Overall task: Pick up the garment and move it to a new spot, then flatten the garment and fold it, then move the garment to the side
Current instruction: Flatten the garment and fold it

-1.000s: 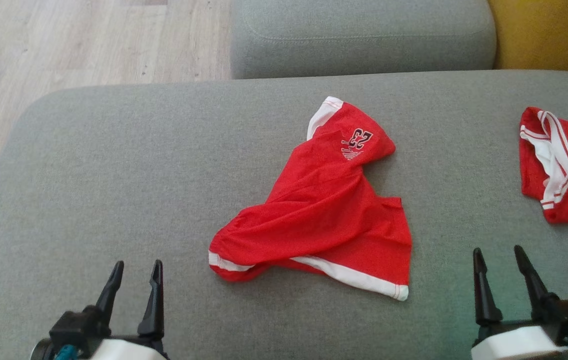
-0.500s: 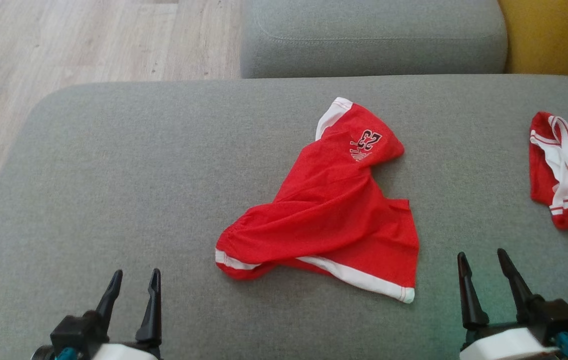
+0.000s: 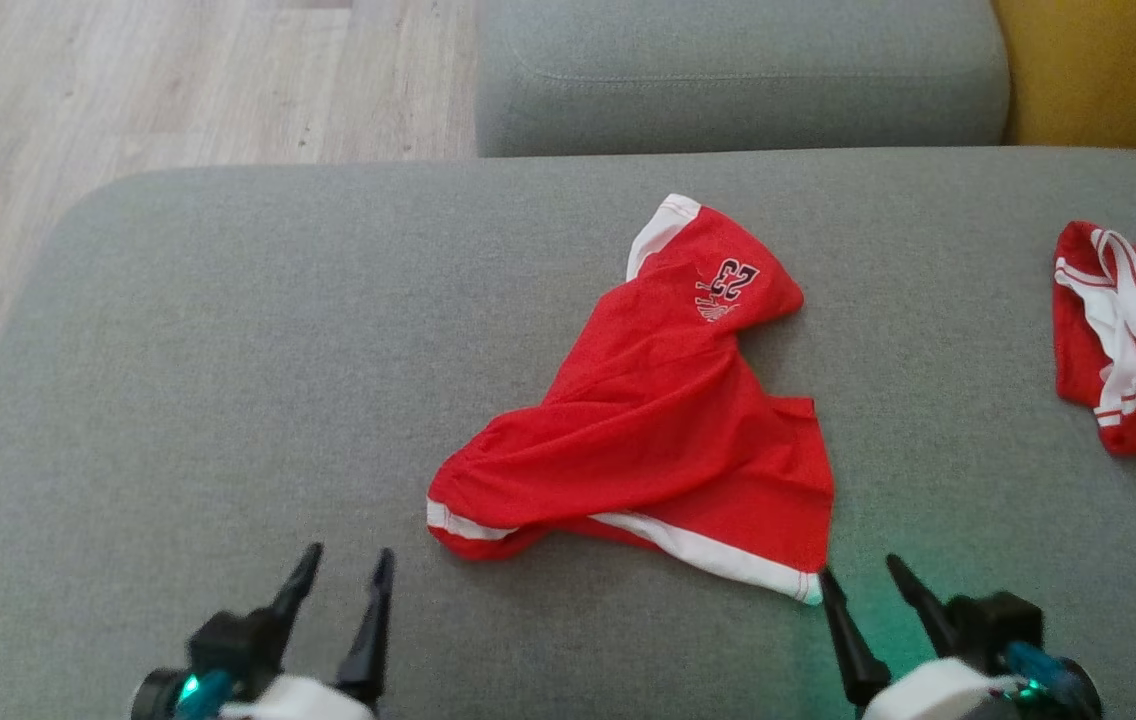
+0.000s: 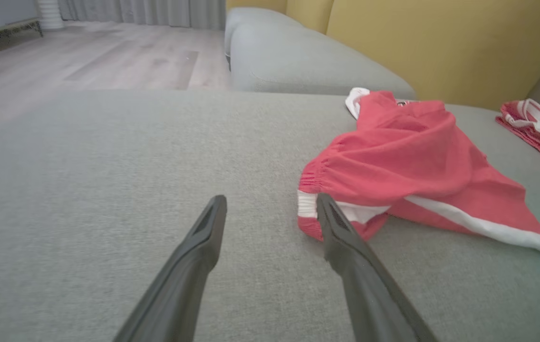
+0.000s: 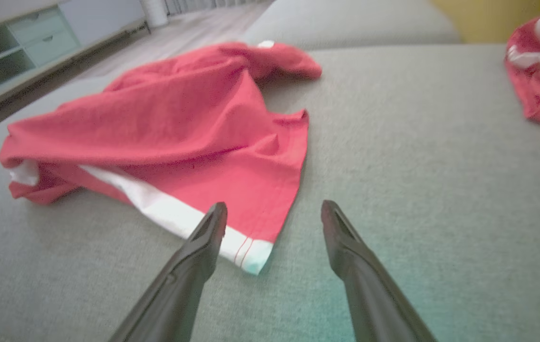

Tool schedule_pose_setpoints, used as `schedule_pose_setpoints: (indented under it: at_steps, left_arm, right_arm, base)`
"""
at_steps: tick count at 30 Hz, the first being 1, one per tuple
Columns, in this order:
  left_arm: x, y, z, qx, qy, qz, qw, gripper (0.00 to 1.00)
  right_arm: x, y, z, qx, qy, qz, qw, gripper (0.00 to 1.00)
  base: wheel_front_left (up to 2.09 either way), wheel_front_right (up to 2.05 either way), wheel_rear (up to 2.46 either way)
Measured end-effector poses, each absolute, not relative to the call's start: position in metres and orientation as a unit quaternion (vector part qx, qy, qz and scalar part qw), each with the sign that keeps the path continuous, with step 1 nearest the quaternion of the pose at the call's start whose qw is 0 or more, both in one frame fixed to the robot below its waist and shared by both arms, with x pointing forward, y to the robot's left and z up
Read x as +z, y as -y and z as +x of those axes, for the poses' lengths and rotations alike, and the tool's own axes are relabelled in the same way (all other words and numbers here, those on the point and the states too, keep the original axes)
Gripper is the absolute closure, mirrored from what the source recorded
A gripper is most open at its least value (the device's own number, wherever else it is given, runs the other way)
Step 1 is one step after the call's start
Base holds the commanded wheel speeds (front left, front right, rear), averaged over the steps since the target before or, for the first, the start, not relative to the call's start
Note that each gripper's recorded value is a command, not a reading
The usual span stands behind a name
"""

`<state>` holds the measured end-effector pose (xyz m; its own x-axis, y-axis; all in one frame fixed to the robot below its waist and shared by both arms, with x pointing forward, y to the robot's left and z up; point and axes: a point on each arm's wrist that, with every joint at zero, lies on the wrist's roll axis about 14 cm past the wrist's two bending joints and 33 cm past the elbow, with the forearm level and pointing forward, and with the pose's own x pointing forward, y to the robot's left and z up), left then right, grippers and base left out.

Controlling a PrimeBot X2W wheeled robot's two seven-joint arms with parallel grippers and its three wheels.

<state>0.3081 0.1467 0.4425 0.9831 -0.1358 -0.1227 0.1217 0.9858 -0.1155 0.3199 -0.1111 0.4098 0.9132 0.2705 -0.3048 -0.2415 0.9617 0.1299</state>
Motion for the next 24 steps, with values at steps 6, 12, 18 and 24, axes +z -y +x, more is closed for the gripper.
schedule_pose_setpoints:
  at_steps: [6,12,18,24]
  left_arm:
    - [0.429,-0.127,0.324,-0.111,-0.122,-0.033,0.986,0.00]
    - [0.425,-0.120,0.340,-0.143,-0.157,-0.013,0.977,0.00]
    - [0.414,-0.109,0.339,-0.175,-0.187,-0.017,0.967,0.00]
    - [0.410,-0.103,0.340,-0.196,-0.204,-0.027,0.959,0.00]
  right_arm:
    - [0.398,0.095,0.324,0.158,-0.248,0.031,0.955,0.00]
    - [0.386,0.095,0.323,0.161,-0.294,0.023,0.942,0.00]
    - [0.376,0.096,0.322,0.159,-0.313,0.022,0.936,0.00]
    - [0.366,0.091,0.319,0.166,-0.336,0.022,0.927,0.00]
  base:
    - [0.00,0.00,0.00]
    - [0.00,0.00,0.00]
    - [0.00,0.00,0.00]
    - [0.00,0.00,0.00]
